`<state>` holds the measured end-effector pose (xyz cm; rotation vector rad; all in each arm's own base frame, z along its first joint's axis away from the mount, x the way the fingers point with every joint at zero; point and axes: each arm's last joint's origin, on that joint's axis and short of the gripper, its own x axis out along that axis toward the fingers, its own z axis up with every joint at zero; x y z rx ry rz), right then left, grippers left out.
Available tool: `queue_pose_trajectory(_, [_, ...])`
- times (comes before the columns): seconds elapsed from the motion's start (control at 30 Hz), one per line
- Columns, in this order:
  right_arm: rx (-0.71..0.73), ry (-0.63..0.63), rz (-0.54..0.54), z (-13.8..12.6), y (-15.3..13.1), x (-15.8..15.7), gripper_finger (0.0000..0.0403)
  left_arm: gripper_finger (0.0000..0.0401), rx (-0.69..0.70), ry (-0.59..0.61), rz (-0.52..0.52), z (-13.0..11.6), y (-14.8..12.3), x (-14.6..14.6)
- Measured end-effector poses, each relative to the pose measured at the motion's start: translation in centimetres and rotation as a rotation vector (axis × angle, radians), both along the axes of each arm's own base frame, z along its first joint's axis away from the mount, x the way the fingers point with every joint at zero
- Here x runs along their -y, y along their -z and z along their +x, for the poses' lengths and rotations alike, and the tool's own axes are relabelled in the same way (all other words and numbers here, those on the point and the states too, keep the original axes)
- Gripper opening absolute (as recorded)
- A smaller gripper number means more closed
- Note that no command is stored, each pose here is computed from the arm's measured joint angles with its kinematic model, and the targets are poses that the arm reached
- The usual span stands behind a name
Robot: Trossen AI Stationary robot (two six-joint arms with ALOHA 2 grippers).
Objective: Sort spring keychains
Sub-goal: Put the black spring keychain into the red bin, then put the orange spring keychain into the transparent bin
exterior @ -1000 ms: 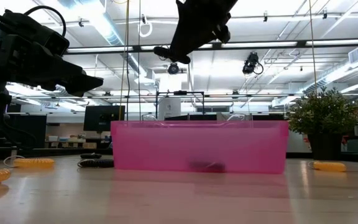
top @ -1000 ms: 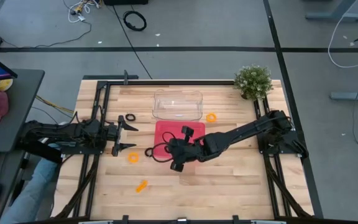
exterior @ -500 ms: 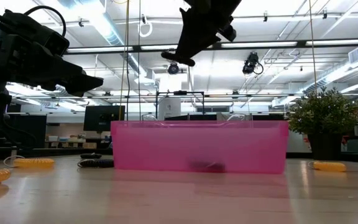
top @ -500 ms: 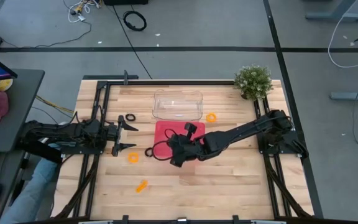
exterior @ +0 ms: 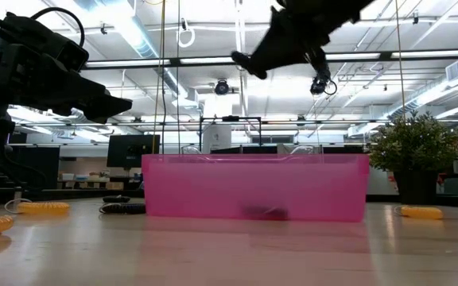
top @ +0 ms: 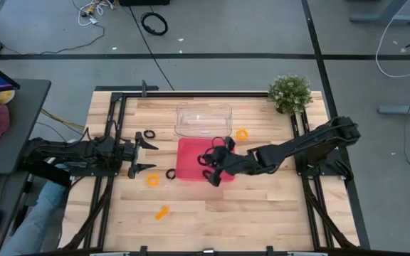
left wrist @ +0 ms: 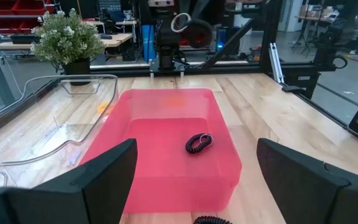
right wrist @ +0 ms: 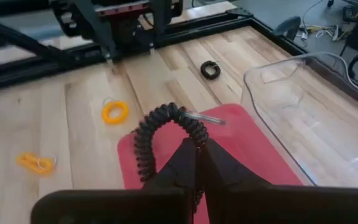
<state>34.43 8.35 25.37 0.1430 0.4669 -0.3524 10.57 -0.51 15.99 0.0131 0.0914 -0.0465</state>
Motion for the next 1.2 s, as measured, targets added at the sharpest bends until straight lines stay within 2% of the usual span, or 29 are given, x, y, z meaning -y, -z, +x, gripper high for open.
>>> queue_pose_trajectory(0.2, [-0.008, 0.016, 0.018, -1.8, 1.2, 0.8, 0.0011, 0.0337, -0.001, 0.0, 0.0, 0.0, 0.0, 0.0])
queue_pose_trajectory(0.33, [-0.024, 0.015, 0.009, -2.0, 1.7, 0.9, 0.0029, 0.0337, -0.001, 0.0, 0.0, 0.0, 0.0, 0.0])
queue_pose_trajectory(0.47, [-0.025, 0.013, 0.006, -2.0, 1.8, 0.9, 0.0072, 0.0337, 0.0, 0.0, 0.0, 0.0, 0.0, 0.0])
queue_pose_trajectory(0.7, [-0.028, 0.01, -0.003, -2.0, 1.8, 0.9, 0.0172, 0.0337, 0.0, 0.0, 0.0, 0.0, 0.0, 0.0])
queue_pose_trajectory(0.87, [-0.062, -0.015, -0.009, -2.2, 2.0, 0.8, 0.0217, 0.0337, 0.0, 0.0, 0.0, 0.0, 0.0, 0.0])
queue_pose_trajectory(1.03, [-0.122, -0.045, -0.004, -2.5, 2.4, 0.8, 0.0233, 0.0337, 0.0, 0.0, 0.0, 0.0, 0.0, 0.0])
queue_pose_trajectory(1.2, [-0.166, -0.062, 0.022, -2.9, 2.6, 0.8, 0.0227, 0.0337, 0.0, 0.0, 0.0, 0.0, 0.0, 0.0])
